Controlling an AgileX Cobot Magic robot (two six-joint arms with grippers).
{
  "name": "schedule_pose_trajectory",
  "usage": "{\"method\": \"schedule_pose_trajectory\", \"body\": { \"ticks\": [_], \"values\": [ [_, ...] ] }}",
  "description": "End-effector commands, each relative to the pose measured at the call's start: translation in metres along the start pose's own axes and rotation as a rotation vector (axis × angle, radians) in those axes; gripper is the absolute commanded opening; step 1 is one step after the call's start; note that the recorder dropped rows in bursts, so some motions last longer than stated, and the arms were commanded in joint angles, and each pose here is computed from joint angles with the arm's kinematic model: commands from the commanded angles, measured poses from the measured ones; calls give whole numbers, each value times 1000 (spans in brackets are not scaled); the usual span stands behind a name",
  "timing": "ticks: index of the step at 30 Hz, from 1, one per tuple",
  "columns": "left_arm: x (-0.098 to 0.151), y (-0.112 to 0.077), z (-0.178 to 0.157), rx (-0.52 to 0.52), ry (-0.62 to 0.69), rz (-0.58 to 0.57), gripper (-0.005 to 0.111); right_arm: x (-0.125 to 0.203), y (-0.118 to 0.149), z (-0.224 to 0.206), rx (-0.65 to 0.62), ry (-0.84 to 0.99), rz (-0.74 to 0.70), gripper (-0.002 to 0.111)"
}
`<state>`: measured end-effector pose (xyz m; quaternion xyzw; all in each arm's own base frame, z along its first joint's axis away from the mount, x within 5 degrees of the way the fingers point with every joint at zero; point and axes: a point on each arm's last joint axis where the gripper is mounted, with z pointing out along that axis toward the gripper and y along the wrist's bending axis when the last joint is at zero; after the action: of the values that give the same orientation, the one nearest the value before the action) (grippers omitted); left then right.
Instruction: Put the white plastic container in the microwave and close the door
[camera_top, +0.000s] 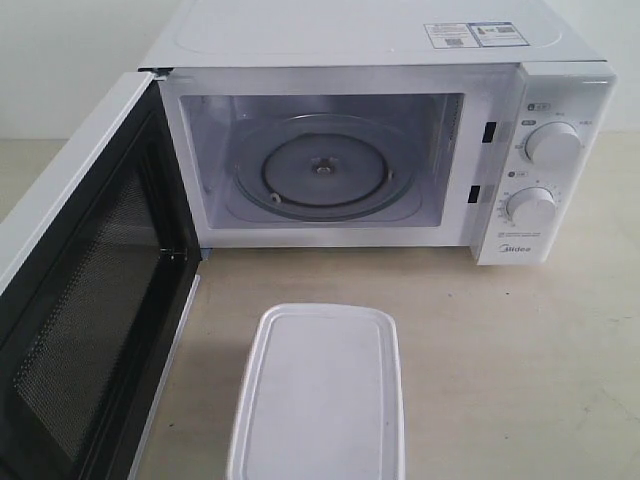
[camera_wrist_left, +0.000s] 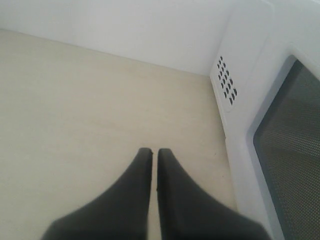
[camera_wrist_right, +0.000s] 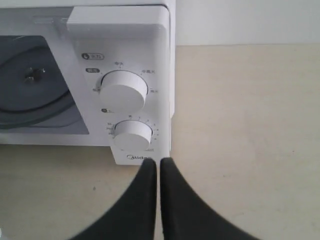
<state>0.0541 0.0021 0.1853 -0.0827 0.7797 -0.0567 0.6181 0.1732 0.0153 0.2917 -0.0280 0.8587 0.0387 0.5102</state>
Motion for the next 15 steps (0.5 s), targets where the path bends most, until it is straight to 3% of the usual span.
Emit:
{"method": "schedule_pose_trajectory", "body": {
  "ticks": [1,4,9,12,15],
  "values": [
    [0,0,0,1,-5,0,4,-3,-1,4,7,-100,16,0],
    [0,0,0,1,-5,0,4,13,-5,10,33,-221,36,0],
    [0,0,0,1,-5,0,4,73,-9,13,43,-374,124,0],
    [0,0,0,1,-5,0,4,100,-3,9,-23,-434,26,0],
    [0,0,0,1,-5,0,4,109,2,16,-71,-356,-28,0]
  ]
}}
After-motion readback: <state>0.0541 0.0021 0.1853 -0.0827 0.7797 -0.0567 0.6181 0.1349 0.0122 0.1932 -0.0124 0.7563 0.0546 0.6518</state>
